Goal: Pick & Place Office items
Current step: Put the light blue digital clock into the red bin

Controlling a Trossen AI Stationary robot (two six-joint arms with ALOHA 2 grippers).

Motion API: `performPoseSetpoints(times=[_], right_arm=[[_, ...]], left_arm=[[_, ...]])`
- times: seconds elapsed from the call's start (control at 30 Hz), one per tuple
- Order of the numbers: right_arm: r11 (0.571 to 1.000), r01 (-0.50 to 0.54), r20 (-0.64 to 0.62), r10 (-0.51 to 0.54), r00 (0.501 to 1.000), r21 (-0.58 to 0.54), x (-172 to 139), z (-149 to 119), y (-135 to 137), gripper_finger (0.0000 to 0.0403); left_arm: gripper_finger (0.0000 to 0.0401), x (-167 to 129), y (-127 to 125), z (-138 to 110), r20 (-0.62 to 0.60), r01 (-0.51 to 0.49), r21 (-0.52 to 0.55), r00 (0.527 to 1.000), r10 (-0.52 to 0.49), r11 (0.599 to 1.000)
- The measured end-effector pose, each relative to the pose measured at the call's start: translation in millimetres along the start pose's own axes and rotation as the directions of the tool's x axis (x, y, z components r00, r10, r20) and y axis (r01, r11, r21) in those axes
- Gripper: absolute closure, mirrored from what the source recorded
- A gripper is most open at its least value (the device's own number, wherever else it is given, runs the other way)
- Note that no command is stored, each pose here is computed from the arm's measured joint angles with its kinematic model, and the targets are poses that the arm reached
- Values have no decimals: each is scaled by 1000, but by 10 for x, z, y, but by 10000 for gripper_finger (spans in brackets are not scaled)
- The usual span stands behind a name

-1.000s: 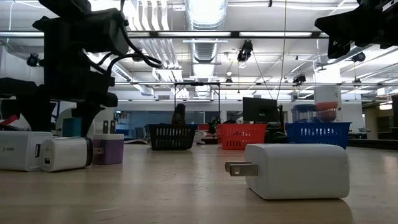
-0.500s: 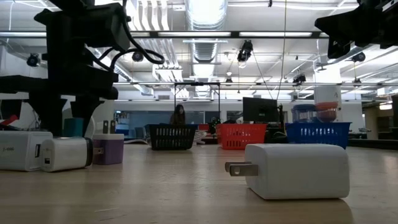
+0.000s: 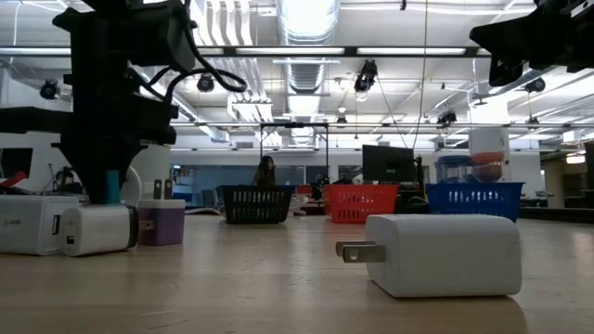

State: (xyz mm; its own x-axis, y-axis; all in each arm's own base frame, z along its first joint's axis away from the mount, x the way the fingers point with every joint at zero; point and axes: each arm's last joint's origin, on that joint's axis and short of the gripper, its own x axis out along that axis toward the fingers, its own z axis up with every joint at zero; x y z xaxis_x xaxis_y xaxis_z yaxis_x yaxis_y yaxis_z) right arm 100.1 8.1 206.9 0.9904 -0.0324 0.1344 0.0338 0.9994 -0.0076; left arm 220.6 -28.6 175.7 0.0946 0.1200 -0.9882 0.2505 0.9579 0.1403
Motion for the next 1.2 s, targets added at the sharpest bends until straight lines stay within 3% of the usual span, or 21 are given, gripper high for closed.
performPoseSetpoints(times=[0.37,0.57,0.8,1.2], right_arm=[[1000,-4,-54,5,999,5,-16,80,-4,392],[1000,-6,-56,7,998,4,-16,77,-3,392],[1000,-6,-58,7,998,17,-15,73,-3,392],[1000,-17,-59,18,998,22,-15,71,1,392]], left_arm=[[342,-252,46,-12,106,-52,-71,993,59,996],[344,-509,74,-84,304,-65,-111,948,96,992],[344,-723,71,-231,560,-29,-203,817,140,979],[344,-550,-22,-515,812,54,-251,555,180,966]])
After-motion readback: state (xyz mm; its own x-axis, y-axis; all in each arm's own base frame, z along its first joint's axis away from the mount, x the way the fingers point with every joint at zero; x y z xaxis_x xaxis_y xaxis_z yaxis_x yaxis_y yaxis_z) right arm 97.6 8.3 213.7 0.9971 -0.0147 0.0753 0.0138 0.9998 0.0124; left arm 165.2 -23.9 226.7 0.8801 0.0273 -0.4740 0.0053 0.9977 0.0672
